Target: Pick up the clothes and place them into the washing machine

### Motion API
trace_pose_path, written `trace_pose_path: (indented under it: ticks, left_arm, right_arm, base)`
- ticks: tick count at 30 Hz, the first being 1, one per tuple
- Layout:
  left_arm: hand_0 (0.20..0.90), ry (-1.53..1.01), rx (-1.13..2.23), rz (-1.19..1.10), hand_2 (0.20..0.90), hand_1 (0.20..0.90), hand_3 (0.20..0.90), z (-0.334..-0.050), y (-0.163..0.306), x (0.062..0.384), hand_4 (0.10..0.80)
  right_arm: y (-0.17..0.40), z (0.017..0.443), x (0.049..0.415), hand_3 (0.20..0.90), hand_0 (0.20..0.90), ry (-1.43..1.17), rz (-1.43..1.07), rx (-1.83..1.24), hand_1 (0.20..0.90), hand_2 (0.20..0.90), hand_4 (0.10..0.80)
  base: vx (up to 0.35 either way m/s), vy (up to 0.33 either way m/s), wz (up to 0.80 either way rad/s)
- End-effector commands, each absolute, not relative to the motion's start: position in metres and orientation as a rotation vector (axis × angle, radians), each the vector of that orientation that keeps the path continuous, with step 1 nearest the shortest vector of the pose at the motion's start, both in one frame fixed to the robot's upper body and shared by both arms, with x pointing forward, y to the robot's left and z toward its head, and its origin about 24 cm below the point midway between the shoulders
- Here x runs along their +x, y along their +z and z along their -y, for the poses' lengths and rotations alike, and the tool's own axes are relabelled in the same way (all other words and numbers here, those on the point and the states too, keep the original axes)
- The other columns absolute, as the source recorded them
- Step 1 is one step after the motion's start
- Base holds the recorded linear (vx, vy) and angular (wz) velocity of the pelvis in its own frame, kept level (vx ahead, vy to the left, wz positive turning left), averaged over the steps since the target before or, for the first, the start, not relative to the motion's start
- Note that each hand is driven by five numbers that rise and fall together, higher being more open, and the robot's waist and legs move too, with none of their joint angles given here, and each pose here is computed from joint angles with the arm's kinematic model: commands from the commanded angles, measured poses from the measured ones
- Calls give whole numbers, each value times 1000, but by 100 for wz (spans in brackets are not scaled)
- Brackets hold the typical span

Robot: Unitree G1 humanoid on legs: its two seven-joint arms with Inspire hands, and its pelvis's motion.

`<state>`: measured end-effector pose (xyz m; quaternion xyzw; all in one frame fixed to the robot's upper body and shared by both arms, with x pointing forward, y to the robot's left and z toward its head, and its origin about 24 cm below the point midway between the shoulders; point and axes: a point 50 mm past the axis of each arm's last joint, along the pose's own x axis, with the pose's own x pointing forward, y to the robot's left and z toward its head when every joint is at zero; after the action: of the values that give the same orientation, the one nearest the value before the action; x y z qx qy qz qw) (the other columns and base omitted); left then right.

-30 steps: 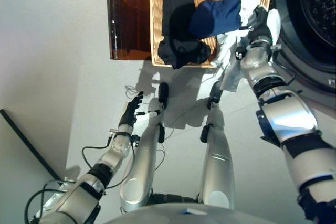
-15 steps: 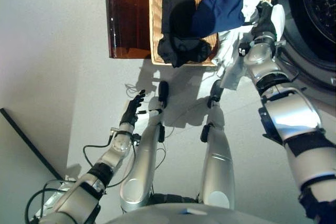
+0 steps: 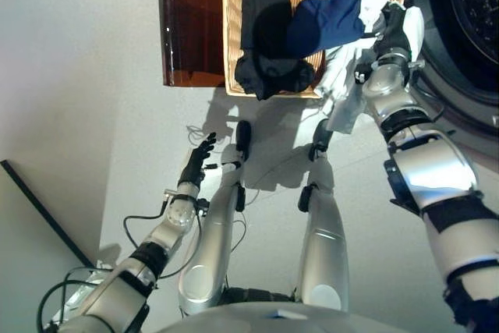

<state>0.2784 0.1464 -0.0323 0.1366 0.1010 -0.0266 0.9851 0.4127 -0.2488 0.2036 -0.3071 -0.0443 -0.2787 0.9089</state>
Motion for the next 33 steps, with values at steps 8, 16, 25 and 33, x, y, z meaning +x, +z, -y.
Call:
trace_pose_path:
  ticks: [8,16,25,33]
  left_arm:
    - [900,-2,284,-182,900,900,900,-151,-34,274,800]
    - [900,87,386,-341,900,900,900,-161,-63,269,800]
    - [900,168,414,-479,900,900,900,-168,-82,259,800]
    - [900,195,424,-489,900,900,900,-177,-83,258,800]
  right_arm:
    - [200,254,408,900,900,-622,143,-942,900,900,800]
    - [172,236,404,900,900,-523,216,-1312,900,900,800]
    - [149,216,400,900,900,-446,289,-1510,900,900,800]
    - [150,191,402,900,900,-357,410,-1701,900,900,800]
  base:
    - [-11,4,-5]
    - [5,-2,-3]
    - [16,-12,-3]
    - [7,-15,-3]
